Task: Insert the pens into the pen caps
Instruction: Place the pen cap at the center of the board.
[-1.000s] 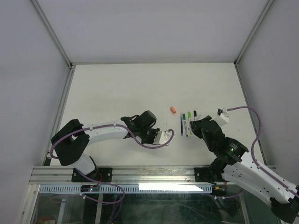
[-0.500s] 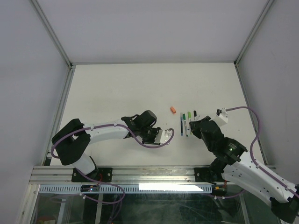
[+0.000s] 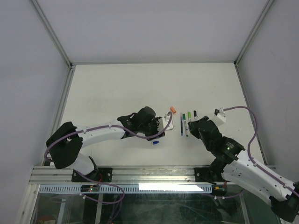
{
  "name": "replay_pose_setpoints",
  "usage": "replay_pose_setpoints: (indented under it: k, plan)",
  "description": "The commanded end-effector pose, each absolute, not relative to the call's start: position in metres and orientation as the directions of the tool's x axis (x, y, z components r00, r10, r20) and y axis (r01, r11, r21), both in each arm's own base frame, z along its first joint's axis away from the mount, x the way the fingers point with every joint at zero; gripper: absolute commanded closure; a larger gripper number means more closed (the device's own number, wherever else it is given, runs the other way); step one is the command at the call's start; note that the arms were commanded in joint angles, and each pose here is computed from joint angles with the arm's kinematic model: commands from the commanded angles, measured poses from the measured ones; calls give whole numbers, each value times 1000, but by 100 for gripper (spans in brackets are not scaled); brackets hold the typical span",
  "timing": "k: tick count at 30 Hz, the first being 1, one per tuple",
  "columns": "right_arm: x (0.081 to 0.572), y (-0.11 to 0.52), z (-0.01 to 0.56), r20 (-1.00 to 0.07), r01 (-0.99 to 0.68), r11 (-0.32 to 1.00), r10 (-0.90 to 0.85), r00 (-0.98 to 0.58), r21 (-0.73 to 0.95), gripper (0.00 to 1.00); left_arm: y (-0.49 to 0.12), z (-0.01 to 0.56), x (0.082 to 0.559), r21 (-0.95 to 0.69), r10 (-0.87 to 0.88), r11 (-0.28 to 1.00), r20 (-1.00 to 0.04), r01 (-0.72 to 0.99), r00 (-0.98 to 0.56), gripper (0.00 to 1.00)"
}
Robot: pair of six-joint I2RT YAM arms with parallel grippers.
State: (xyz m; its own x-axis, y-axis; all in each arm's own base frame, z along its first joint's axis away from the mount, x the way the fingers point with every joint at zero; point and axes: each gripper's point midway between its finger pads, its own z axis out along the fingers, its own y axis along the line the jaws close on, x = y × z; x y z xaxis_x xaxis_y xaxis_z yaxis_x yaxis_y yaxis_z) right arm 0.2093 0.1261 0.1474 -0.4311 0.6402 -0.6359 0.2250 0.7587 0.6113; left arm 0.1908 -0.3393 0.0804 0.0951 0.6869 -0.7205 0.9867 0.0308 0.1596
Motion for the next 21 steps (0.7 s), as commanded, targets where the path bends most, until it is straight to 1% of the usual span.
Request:
replay_pose_setpoints:
  k: [1,2,3,6,10,13,16,21]
  plan:
    - [218,134,159,-622,207,727,673,-399,655,89,-356,133,232,21,498,464,-833,886,-241,53]
    - [219,134,159,-623,207,728,673,-398,654,89,-357,133,234,-51,461,535,-819,843,-342,53]
    - [219,134,158,-623,206,729,671,-401,653,89,-359,132,234,-105,439,579,-795,808,-418,53]
    - [219,135,158,-624,203,731,669,-403,652,89,-367,125,222,-231,391,639,-724,734,-568,53]
    - [219,136,158,-624,194,729,670,-403,657,89,-377,111,188,-230,378,683,-702,693,-604,49]
    - [218,137,158,-624,188,731,666,-408,656,89,-381,102,165,-297,340,718,-640,630,-689,47]
    - [218,138,157,-622,183,729,666,-412,659,89,-378,95,153,-349,299,759,-562,549,-771,49]
    - [218,139,156,-616,182,725,669,-415,665,89,-371,88,140,-363,302,778,-500,513,-812,49]
